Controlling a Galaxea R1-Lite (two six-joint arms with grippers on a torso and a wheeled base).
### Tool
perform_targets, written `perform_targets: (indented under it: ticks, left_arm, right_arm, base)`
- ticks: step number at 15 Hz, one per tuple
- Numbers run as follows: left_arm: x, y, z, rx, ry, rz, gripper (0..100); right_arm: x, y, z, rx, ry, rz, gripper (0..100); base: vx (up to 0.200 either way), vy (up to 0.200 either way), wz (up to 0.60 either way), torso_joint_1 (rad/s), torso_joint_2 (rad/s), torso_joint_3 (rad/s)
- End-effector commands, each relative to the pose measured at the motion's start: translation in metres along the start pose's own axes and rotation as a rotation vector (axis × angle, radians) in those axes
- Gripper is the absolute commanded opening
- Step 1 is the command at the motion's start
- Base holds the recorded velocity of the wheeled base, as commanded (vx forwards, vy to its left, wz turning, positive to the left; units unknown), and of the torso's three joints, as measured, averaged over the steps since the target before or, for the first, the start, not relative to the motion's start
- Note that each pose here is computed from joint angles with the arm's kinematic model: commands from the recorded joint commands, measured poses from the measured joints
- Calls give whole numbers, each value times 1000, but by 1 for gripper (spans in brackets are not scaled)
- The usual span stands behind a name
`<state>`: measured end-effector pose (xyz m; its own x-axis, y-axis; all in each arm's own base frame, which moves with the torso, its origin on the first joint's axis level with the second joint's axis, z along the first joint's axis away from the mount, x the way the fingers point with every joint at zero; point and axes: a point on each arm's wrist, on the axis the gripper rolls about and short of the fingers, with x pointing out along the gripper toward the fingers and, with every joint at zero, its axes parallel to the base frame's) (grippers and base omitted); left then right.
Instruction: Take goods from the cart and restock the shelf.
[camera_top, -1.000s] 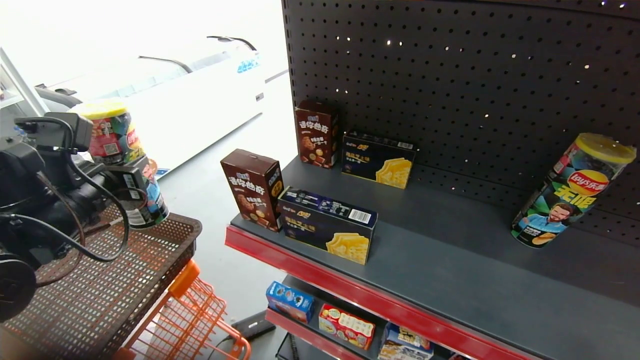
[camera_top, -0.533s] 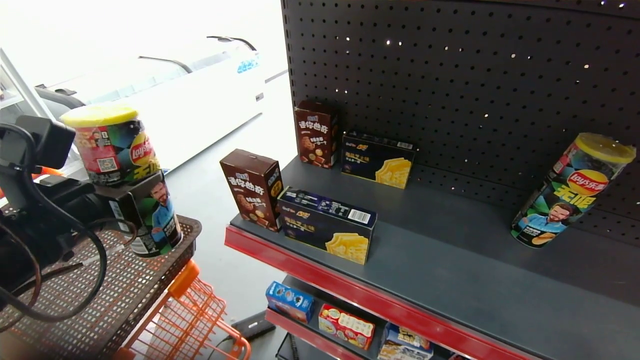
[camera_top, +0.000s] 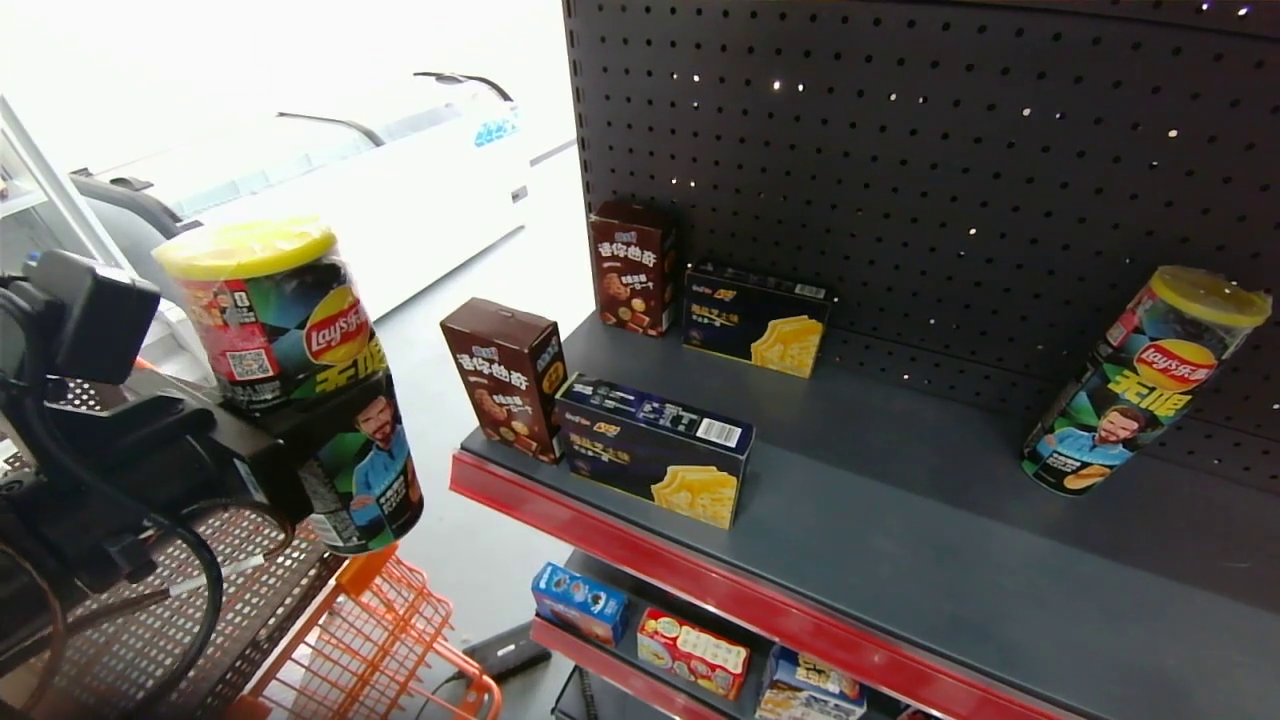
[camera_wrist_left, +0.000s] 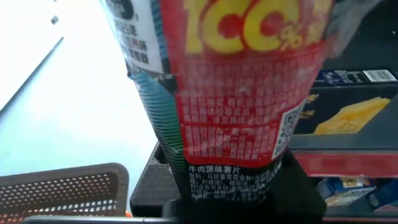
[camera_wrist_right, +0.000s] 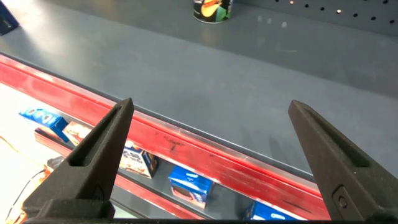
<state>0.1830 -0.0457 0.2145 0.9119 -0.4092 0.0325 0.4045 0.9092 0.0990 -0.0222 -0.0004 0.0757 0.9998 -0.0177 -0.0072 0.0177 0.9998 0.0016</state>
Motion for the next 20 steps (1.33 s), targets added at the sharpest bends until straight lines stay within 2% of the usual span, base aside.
perform_targets:
  ticks: [1,2,3,4,5,8,10,11,15,20]
  left_arm:
    - [-3,-8,1,0,-14,-42,0]
    - [-1,-14,5,-3,-23,-75,0]
    - [-1,-14,5,-3,-23,-75,0]
    - [1,-22,10,-11,-30,-136,0]
    - [1,-25,9,-15,-30,-184,0]
    - [1,-28,7,-25,-21,-232,0]
    - [-7,-40,9,-123,9,-331,0]
    - [-11,-44,13,-130,4,-357,0]
    - [-19,-66,11,-136,20,-531,0]
    - [-19,-73,6,-132,38,-665,0]
  right_arm:
    - [0,0,0,0,-1,-1,100]
    - [0,0,0,0,-1,-1,100]
    - [0,0,0,0,-1,-1,100]
    - [0,0,0,0,-1,-1,100]
    - [0,0,0,0,-1,-1,100]
    - [0,0,0,0,0,-1,100]
    - [0,0,0,0,-1,-1,100]
    - [0,0,0,-2,0,1,100]
    - [0,0,0,0,0,2,100]
    - [0,0,0,-2,0,2,100]
  base:
    - [0,0,0,0,0,0]
    - [0,0,0,0,0,0]
    - [0,0,0,0,0,0]
    - [0,0,0,0,0,0]
    - [0,0,0,0,0,0]
    - [0,0,0,0,0,0]
    - [0,0,0,0,0,0]
    - [0,0,0,0,0,0]
    - [0,0,0,0,0,0]
    - [0,0,0,0,0,0]
